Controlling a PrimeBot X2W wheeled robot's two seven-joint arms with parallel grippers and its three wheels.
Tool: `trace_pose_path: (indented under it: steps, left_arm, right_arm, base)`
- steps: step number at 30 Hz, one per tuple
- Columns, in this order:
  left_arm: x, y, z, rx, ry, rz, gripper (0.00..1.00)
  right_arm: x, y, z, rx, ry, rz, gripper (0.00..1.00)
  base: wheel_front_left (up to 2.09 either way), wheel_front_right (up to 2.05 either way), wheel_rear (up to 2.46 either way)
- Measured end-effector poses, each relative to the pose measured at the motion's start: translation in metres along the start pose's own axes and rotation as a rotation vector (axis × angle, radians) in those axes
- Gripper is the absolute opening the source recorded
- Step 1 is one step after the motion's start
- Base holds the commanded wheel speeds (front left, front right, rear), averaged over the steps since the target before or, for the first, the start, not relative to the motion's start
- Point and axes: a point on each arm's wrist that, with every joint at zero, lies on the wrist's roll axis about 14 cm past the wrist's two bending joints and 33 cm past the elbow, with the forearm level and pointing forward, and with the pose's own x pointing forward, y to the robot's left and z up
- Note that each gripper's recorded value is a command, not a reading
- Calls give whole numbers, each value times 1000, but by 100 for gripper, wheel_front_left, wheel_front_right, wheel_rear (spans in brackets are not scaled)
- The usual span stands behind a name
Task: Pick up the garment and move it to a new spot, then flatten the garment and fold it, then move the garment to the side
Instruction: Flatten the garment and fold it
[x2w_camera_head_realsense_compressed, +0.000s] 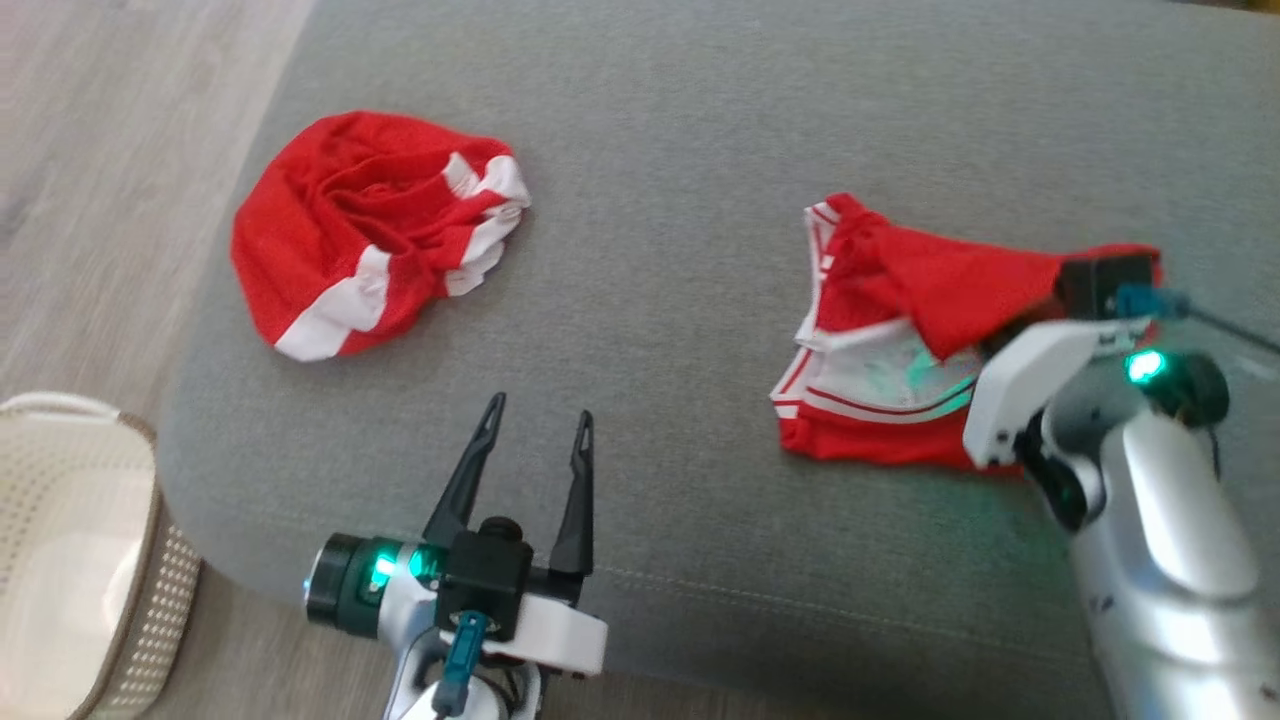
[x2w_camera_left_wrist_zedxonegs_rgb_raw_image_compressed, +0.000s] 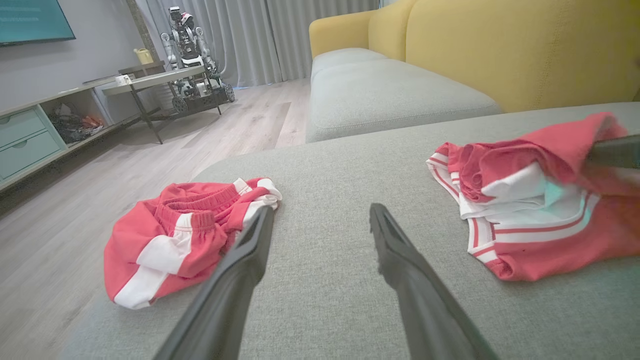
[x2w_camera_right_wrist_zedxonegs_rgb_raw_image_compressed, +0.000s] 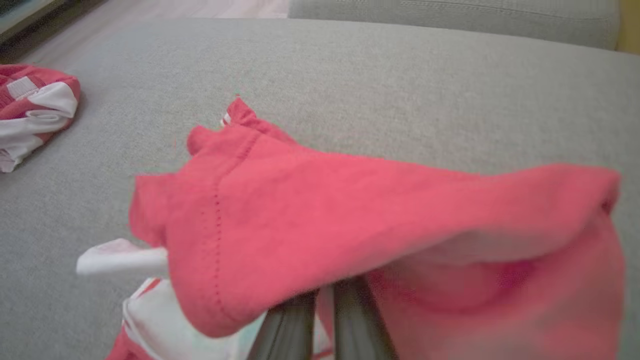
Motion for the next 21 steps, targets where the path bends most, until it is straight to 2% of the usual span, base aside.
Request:
trace_pose_path:
  steps: [8, 12, 16, 17, 19, 20, 21]
  left_arm:
    - [-1, 6, -7, 2, 28, 29, 100]
    - [1, 6, -9, 0, 32, 24, 100]
    - [3, 0, -8, 3, 25, 5, 100]
    - [3, -1, -7, 2, 21, 1, 100]
    - [4, -3, -5, 1, 13, -6, 100]
    - [5, -4, -4, 3, 9, -8, 100]
    - [5, -4, -3, 3, 6, -11, 100]
  right_arm:
    - [33, 7, 40, -46, -46, 28, 0]
    - [36, 11, 54, -46, -83, 42, 0]
    - [30, -6, 64, -56, -149, 7, 0]
    - [28, -11, 66, -62, -170, -7, 5]
    - [23, -17, 72, -64, -209, -24, 36]
    - [21, -18, 74, -71, -225, -27, 44]
    - [18, -18, 76, -81, -240, -26, 59]
  base:
    - [0, 0, 0]
    - [0, 0, 0]
    - [0, 0, 0]
    - [0, 0, 0]
    - [0, 0, 0]
    - [0, 0, 0]
    - [0, 0, 0]
